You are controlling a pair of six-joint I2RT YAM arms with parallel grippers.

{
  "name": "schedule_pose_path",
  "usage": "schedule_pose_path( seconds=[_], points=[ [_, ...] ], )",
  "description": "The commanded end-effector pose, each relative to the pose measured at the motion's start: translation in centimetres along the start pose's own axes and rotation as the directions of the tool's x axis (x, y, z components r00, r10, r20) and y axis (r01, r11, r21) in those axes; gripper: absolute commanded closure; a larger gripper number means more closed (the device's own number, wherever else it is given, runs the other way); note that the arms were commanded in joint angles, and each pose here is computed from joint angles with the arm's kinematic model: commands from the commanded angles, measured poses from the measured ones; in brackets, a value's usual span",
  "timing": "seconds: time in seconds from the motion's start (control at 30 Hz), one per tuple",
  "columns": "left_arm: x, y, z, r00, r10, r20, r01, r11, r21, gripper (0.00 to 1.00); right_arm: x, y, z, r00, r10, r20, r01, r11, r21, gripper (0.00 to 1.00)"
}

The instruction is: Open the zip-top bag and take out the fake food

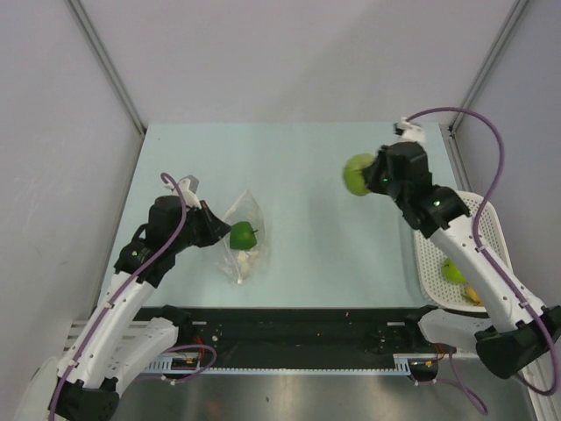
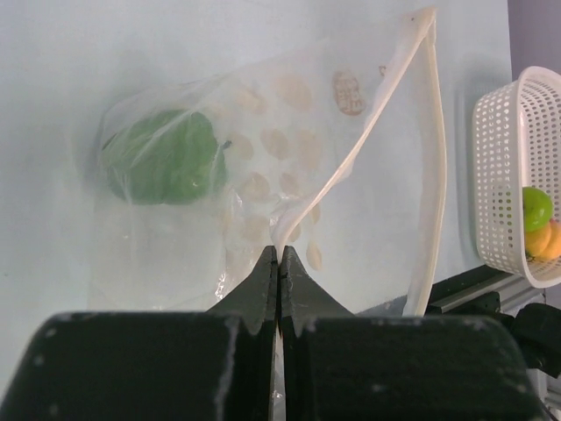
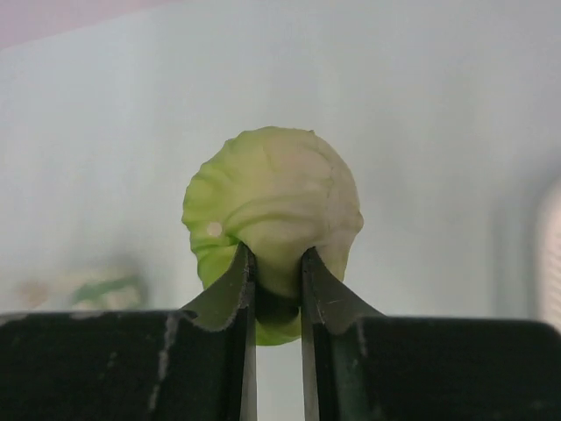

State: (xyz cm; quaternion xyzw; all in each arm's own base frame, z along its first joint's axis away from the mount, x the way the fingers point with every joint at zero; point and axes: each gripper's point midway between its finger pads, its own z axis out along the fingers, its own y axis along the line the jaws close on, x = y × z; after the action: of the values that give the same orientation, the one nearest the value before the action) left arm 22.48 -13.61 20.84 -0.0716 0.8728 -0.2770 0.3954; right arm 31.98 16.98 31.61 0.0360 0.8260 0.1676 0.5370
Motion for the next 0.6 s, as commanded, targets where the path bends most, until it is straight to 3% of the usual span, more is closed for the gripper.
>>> schedule_pose_path(
  seconds=[0.0,0.13,0.23,0.33,0.4,0.5,0.53,0.57],
  points=[
    [-1.7,-2.0,-0.9,0.997,0.06,0.048,-0.063,0.995,0.076,1.0,4.0,-15.8,-3.7,0.972,0.205,-0.113,-0.12,0.85,0.513,1.0],
    [-1.4,-1.9,-0.6,0.996,0.084,0.023,-0.086,0.993,0.079,1.0,5.3,-23.3,-6.9,0.948,0.311,-0.073,-0.17,0.683,0.71,1.0],
    [-1.2,-2.2,-0.5,0.996,0.082,0.019,-0.083,0.992,0.098,1.0,7.2,-26.9,-8.1,0.914,0.399,-0.077,-0.197,0.6,0.775,0.96],
    [-1.3,-2.5,-0.5,0.996,0.085,0.017,-0.086,0.99,0.111,1.0,9.7,-29.5,-8.5,0.887,0.452,-0.099,-0.187,0.545,0.817,0.92],
    [-1.5,-2.7,-0.7,0.995,0.093,0.022,-0.095,0.988,0.12,1.0,10.4,-30.2,-7.8,0.882,0.46,-0.098,-0.196,0.548,0.813,0.89],
    [-1.5,-2.8,-0.8,0.995,0.096,0.025,-0.098,0.988,0.123,1.0,12.2,-30.9,-6.6,0.857,0.495,-0.141,-0.193,0.562,0.804,0.68],
    [-1.5,-2.9,-0.9,0.995,0.097,0.025,-0.099,0.987,0.128,1.0,12.3,-31.1,-6.3,0.852,0.502,-0.148,-0.196,0.568,0.799,0.47],
    [-1.4,-2.9,-0.9,0.995,0.096,0.025,-0.098,0.987,0.13,1.0,12.8,-31.4,-6.1,0.84,0.518,-0.158,-0.196,0.563,0.803,0.38]
  ],
)
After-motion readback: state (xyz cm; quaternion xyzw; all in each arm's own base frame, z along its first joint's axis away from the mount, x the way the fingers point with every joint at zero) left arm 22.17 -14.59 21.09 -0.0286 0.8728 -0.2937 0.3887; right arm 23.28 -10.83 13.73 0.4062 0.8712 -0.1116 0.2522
